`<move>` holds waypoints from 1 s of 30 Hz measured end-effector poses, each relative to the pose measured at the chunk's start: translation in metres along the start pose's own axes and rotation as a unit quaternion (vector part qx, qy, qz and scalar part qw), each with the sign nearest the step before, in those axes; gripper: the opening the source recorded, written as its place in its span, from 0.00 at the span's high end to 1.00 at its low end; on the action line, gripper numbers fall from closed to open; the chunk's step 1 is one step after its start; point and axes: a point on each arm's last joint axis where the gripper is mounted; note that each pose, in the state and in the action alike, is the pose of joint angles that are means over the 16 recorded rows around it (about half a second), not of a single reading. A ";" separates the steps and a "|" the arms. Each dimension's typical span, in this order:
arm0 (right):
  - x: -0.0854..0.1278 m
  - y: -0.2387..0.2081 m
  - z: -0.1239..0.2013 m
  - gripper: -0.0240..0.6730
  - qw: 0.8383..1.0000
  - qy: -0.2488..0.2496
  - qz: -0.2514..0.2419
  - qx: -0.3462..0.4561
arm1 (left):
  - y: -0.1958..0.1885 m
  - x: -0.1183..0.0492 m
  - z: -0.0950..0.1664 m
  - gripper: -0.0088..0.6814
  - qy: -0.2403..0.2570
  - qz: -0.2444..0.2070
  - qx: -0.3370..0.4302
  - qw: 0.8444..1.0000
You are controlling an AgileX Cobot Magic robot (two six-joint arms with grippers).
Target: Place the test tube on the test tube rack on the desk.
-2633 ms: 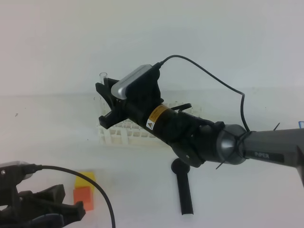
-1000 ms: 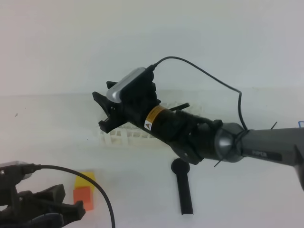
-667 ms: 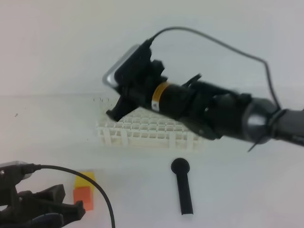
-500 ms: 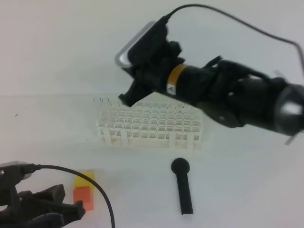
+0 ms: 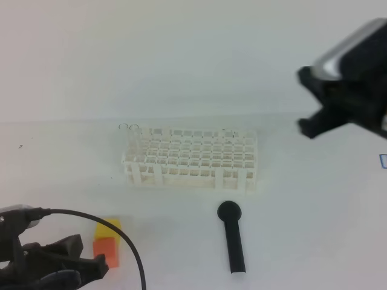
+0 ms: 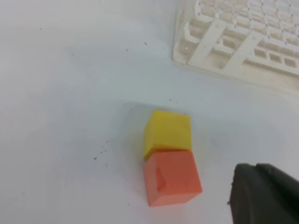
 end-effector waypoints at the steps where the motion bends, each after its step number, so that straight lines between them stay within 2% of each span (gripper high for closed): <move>1: -0.004 -0.010 0.003 0.97 1.000 -0.001 0.008 0.006 | 0.000 0.000 0.000 0.99 -0.001 0.000 0.000 1.000; 8: -0.019 -0.071 0.014 0.97 0.997 -0.020 0.053 0.048 | 0.000 0.000 0.000 0.99 -0.006 0.000 0.000 1.000; 17: -0.018 -0.133 0.019 0.97 0.989 -0.054 0.081 0.114 | 0.000 0.000 0.000 0.99 -0.013 0.001 0.001 1.000; 30: -0.014 -0.171 0.028 0.97 0.976 -0.050 0.092 0.192 | 0.000 0.000 0.000 0.99 -0.017 0.000 0.000 1.000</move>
Point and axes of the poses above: a point on each arm's last joint axis where the gripper is mounted, y pointing out along that axis toward the gripper, x along the wrist's bending axis when the last joint is at zero, z = x × y, and after that the axes turned 15 degrees about -y, right-handed
